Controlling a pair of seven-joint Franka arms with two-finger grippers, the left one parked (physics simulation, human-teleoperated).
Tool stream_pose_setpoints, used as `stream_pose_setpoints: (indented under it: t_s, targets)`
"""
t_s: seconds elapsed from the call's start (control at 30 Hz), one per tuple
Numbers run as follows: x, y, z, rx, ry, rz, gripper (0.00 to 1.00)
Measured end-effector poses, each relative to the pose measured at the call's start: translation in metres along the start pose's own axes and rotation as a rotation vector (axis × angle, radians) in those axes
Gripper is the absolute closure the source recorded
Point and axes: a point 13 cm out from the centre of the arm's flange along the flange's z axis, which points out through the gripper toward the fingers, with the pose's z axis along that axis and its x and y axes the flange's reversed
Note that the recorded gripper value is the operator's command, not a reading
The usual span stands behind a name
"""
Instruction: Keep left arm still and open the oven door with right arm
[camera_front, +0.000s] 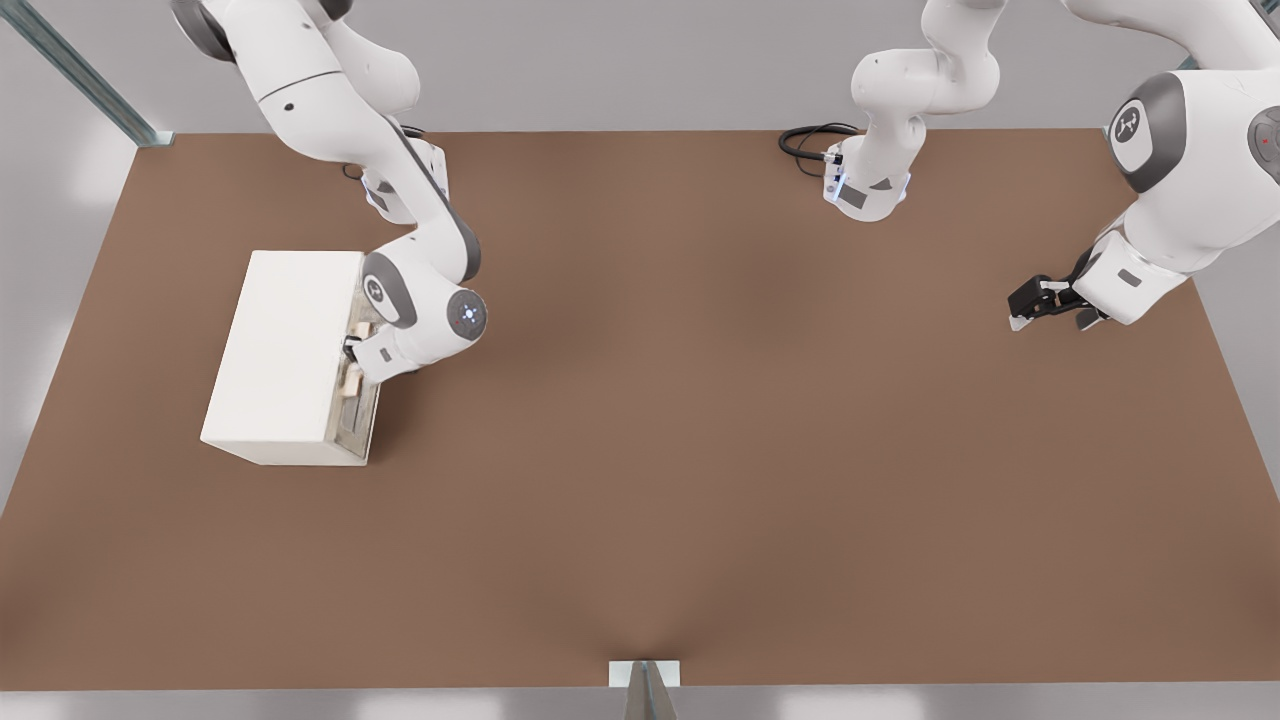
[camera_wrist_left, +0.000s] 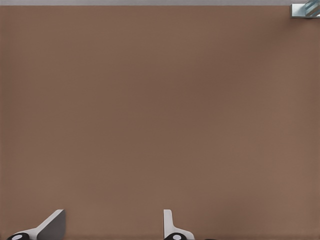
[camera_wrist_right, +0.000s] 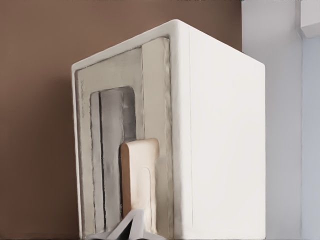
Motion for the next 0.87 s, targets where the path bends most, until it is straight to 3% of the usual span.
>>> stream_pose_setpoints:
  t_s: [0.07, 0.1, 0.13, 0.27, 0.37, 0.43, 0.6, 0.87]
  targets:
    - [0.008, 0.055, -0.067, -0.096, -0.031, -0.019, 1.00]
    - [0.009, 0.074, -0.104, -0.158, -0.029, -0.009, 0.30]
    - [0.002, 0.073, -0.131, -0.228, 0.004, 0.033, 0.00]
    - [-0.064, 0.008, -0.200, -0.518, 0.138, 0.186, 0.00]
    - [-0.095, -0.119, -0.179, -0.574, 0.178, 0.347, 0.00]
    - [-0.101, -0.173, -0.179, -0.640, 0.194, 0.383, 0.00]
    - [-0.103, -0.209, -0.167, -0.716, 0.220, 0.309, 0.00]
    - [-0.096, -0.210, -0.160, -0.738, 0.205, 0.146, 0.00]
